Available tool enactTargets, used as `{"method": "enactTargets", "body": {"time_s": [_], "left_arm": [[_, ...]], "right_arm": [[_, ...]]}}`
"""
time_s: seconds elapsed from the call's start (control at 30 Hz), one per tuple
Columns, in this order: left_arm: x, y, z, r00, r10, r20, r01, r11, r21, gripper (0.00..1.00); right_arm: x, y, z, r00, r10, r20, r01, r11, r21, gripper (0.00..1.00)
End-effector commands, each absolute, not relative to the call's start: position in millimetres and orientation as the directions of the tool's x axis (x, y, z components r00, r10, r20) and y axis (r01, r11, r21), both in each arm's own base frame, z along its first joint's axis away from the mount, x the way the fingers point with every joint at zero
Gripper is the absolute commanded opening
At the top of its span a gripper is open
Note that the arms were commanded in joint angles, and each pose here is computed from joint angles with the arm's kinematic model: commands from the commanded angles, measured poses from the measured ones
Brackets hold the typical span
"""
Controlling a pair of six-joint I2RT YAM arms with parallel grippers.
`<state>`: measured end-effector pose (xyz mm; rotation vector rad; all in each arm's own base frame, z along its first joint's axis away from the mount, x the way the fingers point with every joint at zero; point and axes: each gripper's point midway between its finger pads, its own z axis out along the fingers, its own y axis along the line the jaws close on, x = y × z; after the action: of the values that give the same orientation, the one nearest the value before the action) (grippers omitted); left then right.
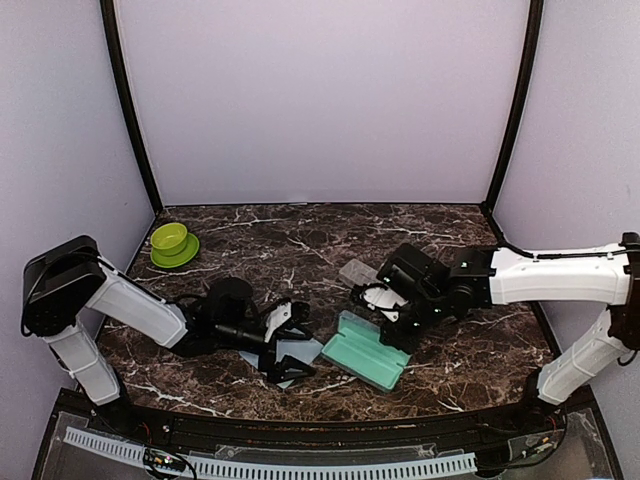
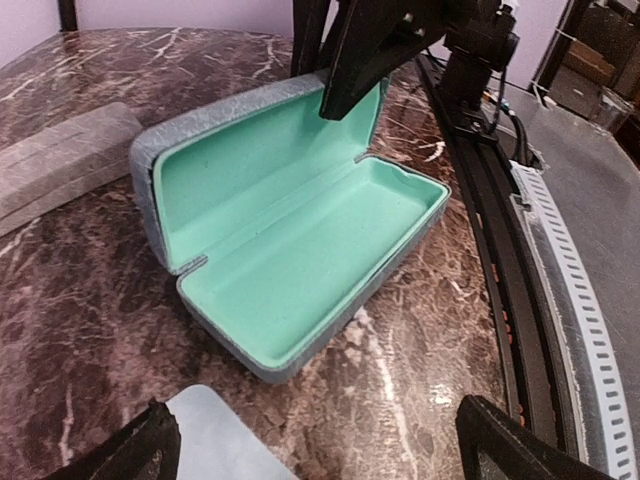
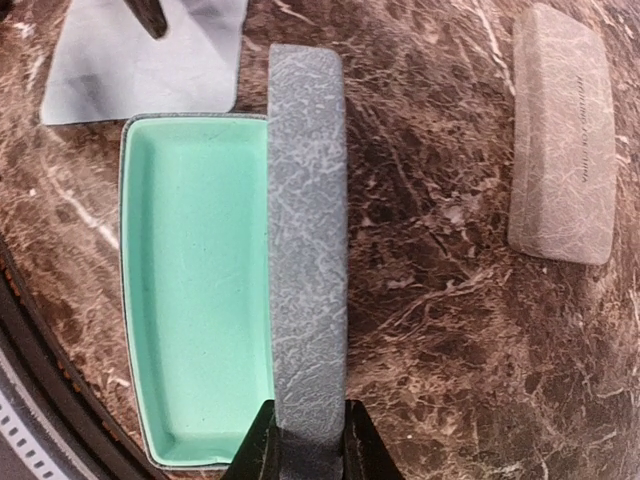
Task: Organize the sunglasses
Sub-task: Place the opened sunglasses case at the center of the board.
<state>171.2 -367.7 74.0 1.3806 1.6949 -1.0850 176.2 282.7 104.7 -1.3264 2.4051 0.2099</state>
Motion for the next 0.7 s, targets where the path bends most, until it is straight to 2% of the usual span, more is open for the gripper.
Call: {"method": "enactTargets", "body": {"time_s": [0.0, 0.2, 0.47, 0.57, 0.67], "left_arm": [[199, -355, 94, -0.181, 0.380, -0.907, 0.961, 0.264, -0.081, 0.99], [228, -332, 106, -0.210, 0.393, -0.895, 0.887, 0.462, -0.005, 0.99], [237, -316, 112, -0.220, 0.390, -0.894, 0.841, 0.541, 0.029, 0.99], [238, -311, 113, -0.221, 0.384, -0.896, 0.826, 0.562, 0.037, 0.99], [238, -306, 113, -0.227, 0.383, -0.895, 0.816, 0.577, 0.040, 0.99]], "right_arm": [[211, 282, 112, -0.507, -0.746, -0.432, -0.775, 0.614, -0.150, 0.09], [232, 302, 113, -0.422, -0.773, -0.474, -0.796, 0.566, -0.215, 0.09], [249, 321, 101, -0.330, -0.825, -0.459, -0.832, 0.483, -0.271, 0.12], [253, 326, 103, -0.302, -0.827, -0.474, -0.838, 0.467, -0.283, 0.17], [256, 325, 100, -0.299, -0.833, -0.467, -0.839, 0.462, -0.288, 0.28]]}}
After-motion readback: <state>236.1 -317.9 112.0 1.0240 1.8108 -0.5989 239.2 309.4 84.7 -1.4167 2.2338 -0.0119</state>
